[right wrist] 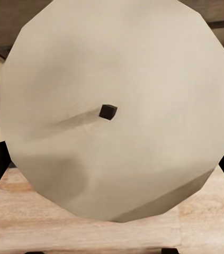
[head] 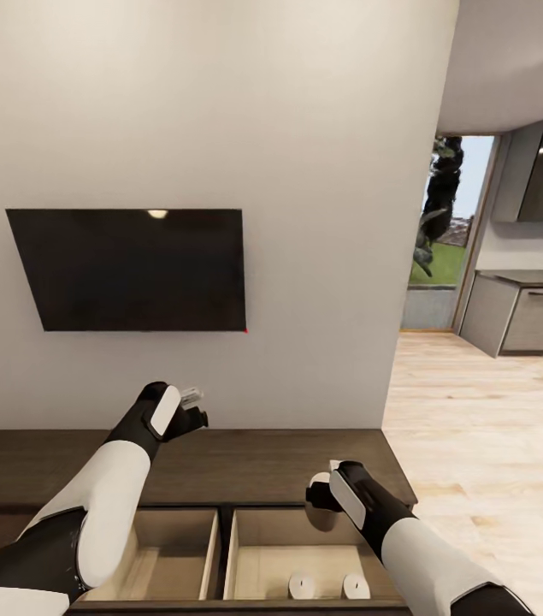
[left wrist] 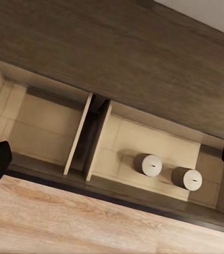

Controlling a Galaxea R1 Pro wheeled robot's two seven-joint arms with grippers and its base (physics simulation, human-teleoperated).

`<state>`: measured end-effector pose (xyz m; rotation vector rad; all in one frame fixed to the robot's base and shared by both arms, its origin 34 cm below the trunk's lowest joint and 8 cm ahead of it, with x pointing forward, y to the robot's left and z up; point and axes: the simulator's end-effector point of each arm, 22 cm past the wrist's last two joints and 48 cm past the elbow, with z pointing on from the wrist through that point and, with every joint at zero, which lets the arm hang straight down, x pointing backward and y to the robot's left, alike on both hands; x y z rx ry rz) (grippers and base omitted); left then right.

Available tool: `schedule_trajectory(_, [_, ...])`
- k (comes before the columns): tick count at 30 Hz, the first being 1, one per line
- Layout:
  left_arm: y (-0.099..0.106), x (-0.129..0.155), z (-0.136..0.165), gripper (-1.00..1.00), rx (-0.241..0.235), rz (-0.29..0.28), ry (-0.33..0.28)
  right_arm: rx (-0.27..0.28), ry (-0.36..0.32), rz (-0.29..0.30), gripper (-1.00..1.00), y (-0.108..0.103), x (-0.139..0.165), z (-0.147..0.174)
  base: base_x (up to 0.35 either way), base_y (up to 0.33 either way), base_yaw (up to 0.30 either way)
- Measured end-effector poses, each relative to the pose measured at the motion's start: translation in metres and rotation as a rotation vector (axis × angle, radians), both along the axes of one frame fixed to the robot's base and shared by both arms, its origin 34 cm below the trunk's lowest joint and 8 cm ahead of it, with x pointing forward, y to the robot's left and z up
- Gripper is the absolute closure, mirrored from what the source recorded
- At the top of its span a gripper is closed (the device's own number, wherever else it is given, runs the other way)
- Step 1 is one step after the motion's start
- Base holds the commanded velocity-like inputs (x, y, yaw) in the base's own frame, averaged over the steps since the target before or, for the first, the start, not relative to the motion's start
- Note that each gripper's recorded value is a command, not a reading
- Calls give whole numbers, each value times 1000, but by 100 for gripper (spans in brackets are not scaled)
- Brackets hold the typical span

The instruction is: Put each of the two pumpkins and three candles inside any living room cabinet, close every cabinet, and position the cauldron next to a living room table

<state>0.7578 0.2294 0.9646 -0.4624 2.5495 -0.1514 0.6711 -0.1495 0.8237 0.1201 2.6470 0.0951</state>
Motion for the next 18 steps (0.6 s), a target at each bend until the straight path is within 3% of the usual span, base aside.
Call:
schedule_trajectory(4, [-3, -5, -7, -100, -1, -21, 33, -3, 0, -2, 100, -1, 1, -5, 0, 0, 0])
schedule_trajectory(18, [2, -1, -9, -100, 2, -27, 23, -2, -1, -3, 100, -2, 4, -22, 0, 0, 0])
